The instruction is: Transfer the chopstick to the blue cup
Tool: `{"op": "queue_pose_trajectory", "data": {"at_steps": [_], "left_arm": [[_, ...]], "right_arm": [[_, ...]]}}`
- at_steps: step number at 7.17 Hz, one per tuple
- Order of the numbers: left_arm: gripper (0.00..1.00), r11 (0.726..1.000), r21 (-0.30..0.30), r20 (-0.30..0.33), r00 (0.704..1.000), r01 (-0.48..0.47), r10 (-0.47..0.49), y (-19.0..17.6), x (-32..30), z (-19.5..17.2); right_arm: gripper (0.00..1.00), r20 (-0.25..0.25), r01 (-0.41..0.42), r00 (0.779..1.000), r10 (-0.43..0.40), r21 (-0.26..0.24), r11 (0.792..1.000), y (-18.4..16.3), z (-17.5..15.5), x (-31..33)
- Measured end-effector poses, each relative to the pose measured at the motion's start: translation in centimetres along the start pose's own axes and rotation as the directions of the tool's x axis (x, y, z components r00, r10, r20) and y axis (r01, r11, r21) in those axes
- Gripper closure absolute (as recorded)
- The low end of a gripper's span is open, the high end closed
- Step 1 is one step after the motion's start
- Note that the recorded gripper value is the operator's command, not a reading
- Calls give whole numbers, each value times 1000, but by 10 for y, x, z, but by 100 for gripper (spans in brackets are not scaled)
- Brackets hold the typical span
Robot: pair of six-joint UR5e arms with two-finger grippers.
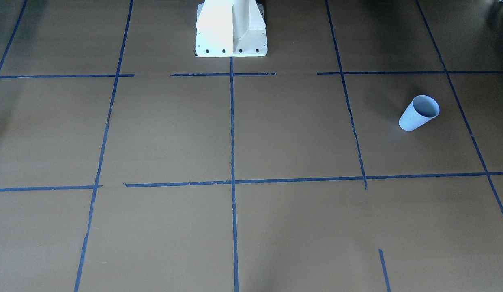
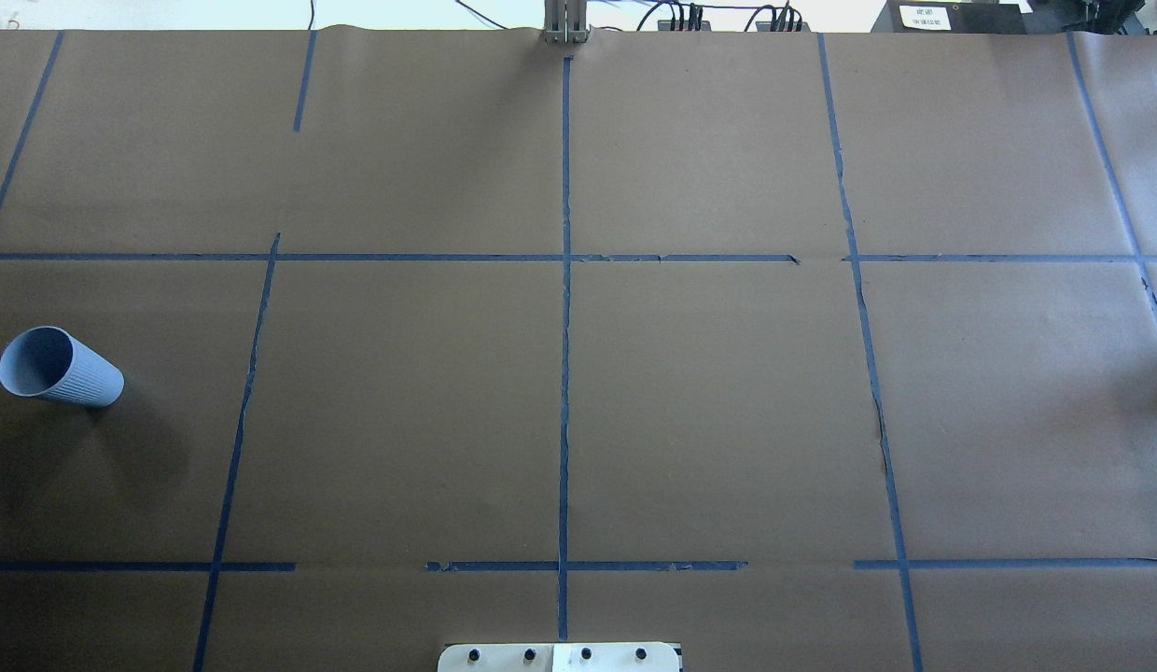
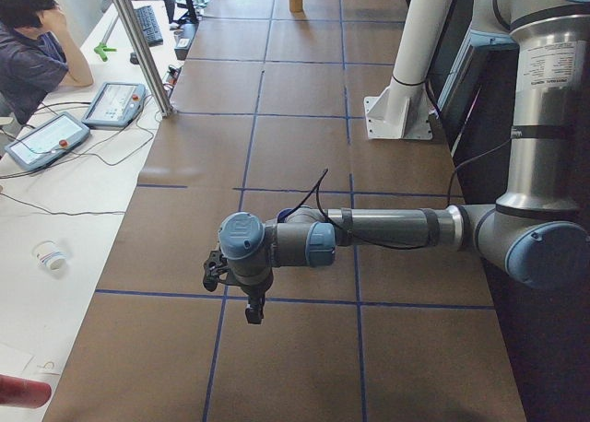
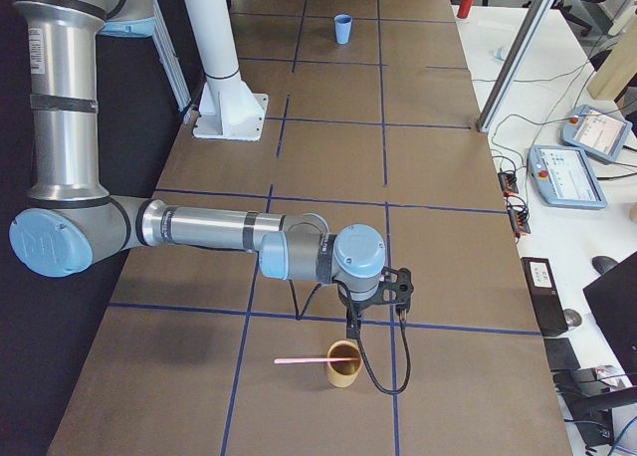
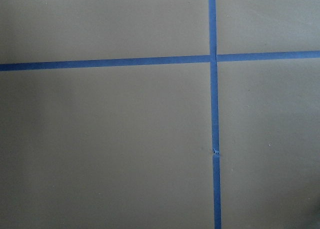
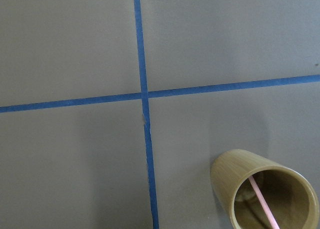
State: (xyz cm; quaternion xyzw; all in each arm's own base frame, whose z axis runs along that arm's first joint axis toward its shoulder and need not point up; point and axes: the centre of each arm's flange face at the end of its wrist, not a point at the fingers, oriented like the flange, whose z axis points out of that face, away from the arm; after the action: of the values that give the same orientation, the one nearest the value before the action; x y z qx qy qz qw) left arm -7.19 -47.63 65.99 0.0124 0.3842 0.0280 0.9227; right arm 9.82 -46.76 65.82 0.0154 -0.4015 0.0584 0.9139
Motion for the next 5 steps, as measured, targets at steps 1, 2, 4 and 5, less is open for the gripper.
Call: {"op": "queue_pose_trajectory", "data": {"at_steps": [1,2,4,5], "left_arm": [[0,1000,22,1,1000,-5,5,-3,14,-11],[0,999,34,-1,1000,6,-6,-4,37,-17],[0,998,21,-16,998,57,-57,2,111,-13],[0,996,11,-28,996,85,-85,8,146,-3]], "right_arm": [[0,0,1,1000,-1,0,1000,0,0,0],[0,0,2,1000,-2,1,1000,0,0,0],[0,0,2,1000,-2,2,1000,0,-1,-1],[0,0,2,1000,-2,3,1000,0,-1,-1]]}}
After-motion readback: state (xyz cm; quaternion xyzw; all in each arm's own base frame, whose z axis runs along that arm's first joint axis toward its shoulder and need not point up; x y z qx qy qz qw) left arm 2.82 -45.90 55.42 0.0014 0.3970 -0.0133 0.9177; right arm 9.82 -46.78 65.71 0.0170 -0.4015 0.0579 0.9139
